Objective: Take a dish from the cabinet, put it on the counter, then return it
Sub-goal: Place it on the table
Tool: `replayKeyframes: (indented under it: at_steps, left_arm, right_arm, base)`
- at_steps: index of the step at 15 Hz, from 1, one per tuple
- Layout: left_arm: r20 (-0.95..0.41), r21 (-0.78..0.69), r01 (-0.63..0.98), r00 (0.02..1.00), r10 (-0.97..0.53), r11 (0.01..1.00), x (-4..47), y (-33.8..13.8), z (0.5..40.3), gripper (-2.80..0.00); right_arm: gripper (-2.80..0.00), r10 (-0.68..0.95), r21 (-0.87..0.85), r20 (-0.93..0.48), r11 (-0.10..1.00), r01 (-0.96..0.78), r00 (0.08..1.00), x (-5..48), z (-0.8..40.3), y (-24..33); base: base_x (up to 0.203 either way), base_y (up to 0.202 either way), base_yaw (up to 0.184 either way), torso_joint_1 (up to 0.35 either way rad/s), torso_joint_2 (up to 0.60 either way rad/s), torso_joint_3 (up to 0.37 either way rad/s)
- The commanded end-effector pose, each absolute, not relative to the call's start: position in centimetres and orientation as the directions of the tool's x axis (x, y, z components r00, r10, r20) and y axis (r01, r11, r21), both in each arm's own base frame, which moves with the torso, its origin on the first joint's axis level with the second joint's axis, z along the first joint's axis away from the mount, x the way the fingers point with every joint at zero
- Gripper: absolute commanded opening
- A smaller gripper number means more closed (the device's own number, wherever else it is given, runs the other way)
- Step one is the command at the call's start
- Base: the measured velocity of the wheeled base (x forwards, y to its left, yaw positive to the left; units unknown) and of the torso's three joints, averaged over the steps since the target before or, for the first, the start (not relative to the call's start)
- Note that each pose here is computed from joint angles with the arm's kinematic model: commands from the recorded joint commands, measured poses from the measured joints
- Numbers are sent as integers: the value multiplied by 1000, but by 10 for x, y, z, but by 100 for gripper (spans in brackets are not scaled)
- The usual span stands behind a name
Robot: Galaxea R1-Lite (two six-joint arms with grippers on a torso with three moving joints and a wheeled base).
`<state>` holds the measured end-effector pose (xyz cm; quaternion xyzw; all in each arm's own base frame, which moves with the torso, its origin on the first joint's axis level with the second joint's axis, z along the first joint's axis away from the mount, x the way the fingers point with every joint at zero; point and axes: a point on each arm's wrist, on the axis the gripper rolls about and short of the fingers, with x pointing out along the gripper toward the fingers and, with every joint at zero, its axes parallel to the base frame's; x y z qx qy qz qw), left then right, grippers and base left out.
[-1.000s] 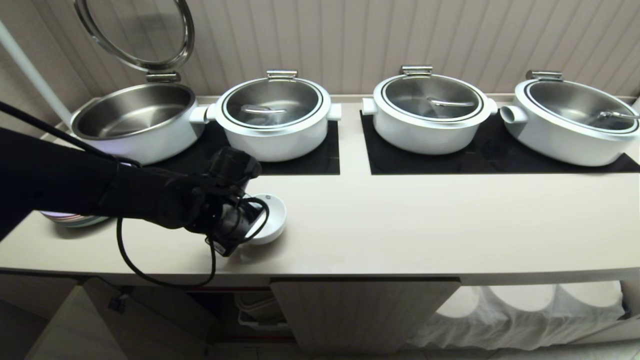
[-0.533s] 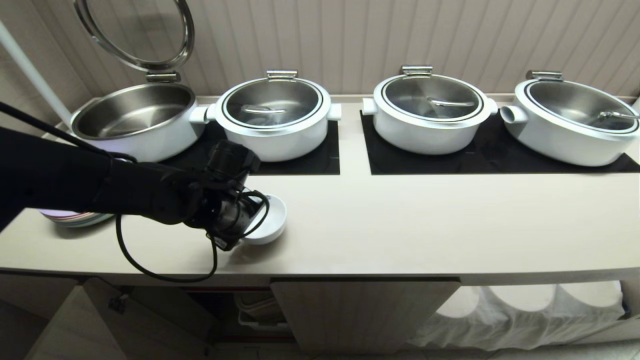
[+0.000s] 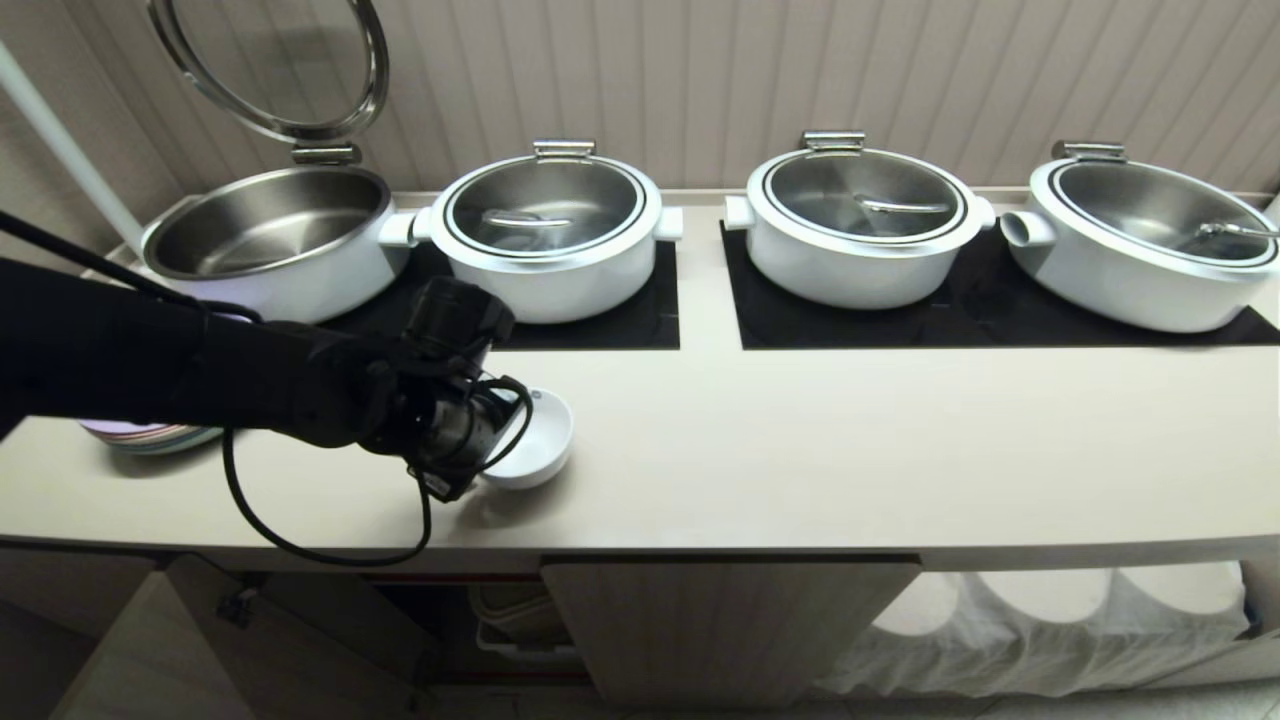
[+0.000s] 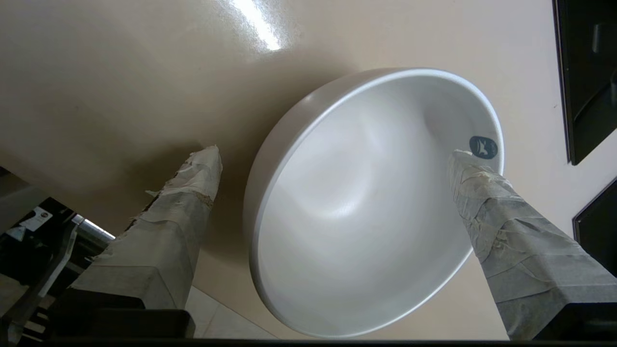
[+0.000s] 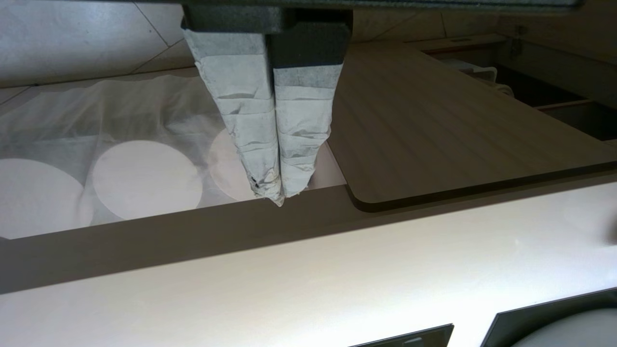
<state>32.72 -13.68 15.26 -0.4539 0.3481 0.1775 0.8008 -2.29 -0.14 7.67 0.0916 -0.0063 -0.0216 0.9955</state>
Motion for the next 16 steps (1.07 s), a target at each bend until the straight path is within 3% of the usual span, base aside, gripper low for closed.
replayKeyframes:
  at_steps: [1,11,16]
  left_arm:
    - [-710,-615,-604,704,-24,507,324,-130,159,0]
    - [-682,-608,-568,731,1,555,310,-118,174,0]
    - [-643,-412,-517,749,162,750,304,-112,171,0]
  right_arm:
    - [-280,-44,184,9,982,42,999,-23,77,-1]
    - [-280,-44,184,9,982,42,999,-23,77,-1]
    - [-280,-44,184,9,982,42,999,-23,77,-1]
  base:
    - [0,0,0,0,0,0]
    - [0,0,0,0,0,0]
    - [0,0,0,0,0,0]
